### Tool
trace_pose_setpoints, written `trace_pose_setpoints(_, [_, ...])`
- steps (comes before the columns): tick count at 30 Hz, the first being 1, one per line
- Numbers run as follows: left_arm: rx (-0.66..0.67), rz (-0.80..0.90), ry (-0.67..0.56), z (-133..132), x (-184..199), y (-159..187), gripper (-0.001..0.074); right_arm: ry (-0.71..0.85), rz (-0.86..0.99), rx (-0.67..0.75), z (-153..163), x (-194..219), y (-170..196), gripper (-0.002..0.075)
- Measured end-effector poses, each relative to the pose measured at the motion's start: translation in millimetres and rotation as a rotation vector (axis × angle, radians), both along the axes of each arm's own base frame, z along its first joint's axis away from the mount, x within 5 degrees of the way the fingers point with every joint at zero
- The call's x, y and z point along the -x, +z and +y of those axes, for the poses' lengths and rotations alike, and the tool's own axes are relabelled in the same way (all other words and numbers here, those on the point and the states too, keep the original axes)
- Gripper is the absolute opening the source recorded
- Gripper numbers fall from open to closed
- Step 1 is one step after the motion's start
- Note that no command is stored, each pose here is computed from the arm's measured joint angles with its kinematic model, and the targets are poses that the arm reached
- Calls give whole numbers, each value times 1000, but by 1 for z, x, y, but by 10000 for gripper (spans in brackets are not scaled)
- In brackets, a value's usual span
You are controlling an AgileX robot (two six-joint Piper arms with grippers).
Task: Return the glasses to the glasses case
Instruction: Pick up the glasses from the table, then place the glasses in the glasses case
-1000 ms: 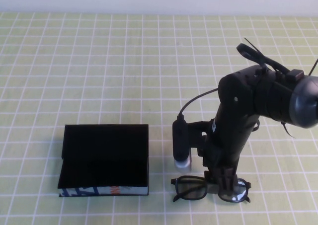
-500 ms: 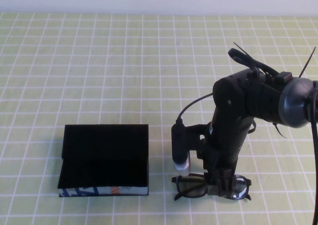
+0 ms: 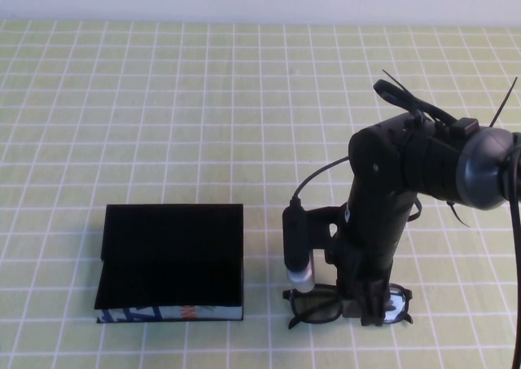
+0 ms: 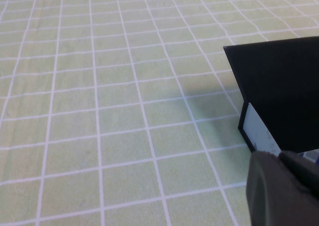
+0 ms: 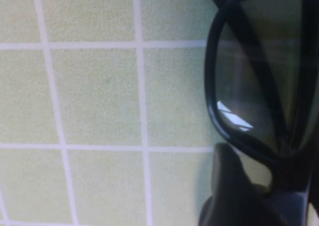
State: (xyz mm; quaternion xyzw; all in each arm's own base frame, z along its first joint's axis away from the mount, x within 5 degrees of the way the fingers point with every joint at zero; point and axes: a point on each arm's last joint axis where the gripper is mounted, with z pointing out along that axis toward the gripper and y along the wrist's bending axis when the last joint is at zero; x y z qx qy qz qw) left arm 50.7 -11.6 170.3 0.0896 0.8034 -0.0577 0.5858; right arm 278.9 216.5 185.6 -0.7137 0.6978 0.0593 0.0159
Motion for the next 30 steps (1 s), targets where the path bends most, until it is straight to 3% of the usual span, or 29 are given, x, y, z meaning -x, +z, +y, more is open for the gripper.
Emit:
trace_pose_setpoints(8, [0,0,0,0,0,0,-4,5,34,22,-2,3,0,196])
trace_pose_setpoints(14, [0,0,0,0,0,0,-4,-11,57,36,-3,5,1,55])
trace_pose_setpoints(20, [0,0,0,0,0,0,-4,-19,77,60,1,10,9,34])
trace_pose_setpoints(30, [0,0,0,0,0,0,-4,-33,-128,-110,78,22,91,33])
